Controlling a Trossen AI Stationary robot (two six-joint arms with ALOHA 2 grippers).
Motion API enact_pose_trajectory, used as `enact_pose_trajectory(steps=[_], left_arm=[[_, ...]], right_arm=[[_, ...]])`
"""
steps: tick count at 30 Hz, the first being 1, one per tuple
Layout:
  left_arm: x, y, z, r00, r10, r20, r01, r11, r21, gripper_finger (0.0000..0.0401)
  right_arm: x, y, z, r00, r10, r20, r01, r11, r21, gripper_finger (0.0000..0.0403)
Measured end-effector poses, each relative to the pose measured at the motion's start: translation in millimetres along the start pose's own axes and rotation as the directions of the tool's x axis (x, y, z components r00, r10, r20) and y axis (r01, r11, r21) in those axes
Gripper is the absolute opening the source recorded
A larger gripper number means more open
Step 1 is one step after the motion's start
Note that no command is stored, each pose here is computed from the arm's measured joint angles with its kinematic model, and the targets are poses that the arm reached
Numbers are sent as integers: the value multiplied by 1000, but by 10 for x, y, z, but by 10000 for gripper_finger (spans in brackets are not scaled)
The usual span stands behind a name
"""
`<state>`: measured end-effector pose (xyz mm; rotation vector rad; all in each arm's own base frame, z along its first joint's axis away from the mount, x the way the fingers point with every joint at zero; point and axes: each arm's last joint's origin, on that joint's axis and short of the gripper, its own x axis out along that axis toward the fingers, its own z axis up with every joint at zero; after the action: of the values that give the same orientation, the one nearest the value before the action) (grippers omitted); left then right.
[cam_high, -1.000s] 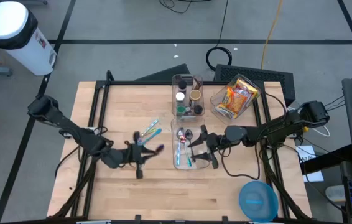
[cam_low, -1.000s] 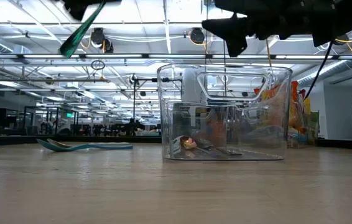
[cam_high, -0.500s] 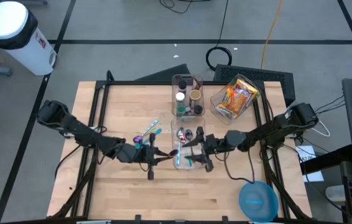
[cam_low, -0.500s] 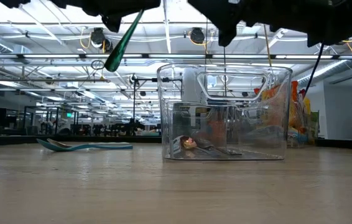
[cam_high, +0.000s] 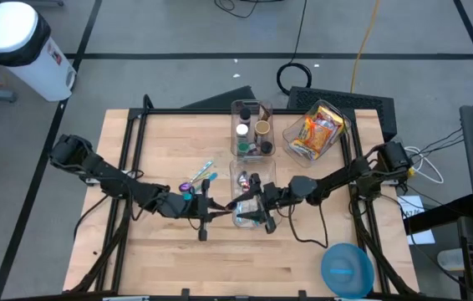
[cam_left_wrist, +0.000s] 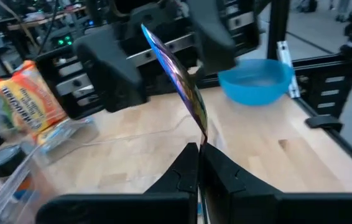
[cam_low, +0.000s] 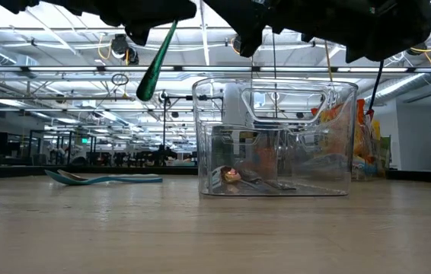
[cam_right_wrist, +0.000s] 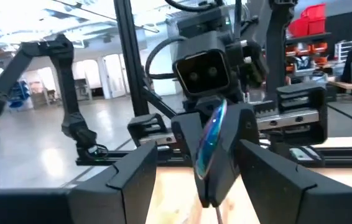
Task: Pick & Place Food Item
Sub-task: Put the bottom rainbow spoon into the bottom transparent bin
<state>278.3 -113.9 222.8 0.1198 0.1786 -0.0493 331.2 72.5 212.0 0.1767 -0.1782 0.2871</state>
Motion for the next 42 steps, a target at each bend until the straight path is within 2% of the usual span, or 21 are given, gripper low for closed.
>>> enact_pose_trajectory(steps=[5,9,15,20,33,39,42], left_arm=[[-2,-7,2,1000,-9,2,9,1000,-2,12],[10,25,0,1000,2,1,-2,1000,-6,6],[25,70,-22,1000,14,-20,-15,999,-38,14],[26,73,-25,1000,15,-23,-16,999,-45,7],[30,83,-24,1000,14,-22,-15,998,-55,17],[37,104,-26,1000,20,-23,-22,998,-65,9],[37,107,-26,999,25,-23,-27,995,-98,38]], right_arm=[[-2,5,-3,999,42,-9,-41,999,28,212],[13,0,23,1000,-5,14,5,1000,5,212],[35,1,49,1000,-5,24,5,1000,-1,200],[35,-3,43,1000,-8,17,8,1000,-1,160],[35,-7,17,1000,-11,-9,11,1000,-1,12],[36,5,17,1000,-7,-10,7,999,-50,5],[36,21,11,1000,-3,-14,2,998,-70,2]])
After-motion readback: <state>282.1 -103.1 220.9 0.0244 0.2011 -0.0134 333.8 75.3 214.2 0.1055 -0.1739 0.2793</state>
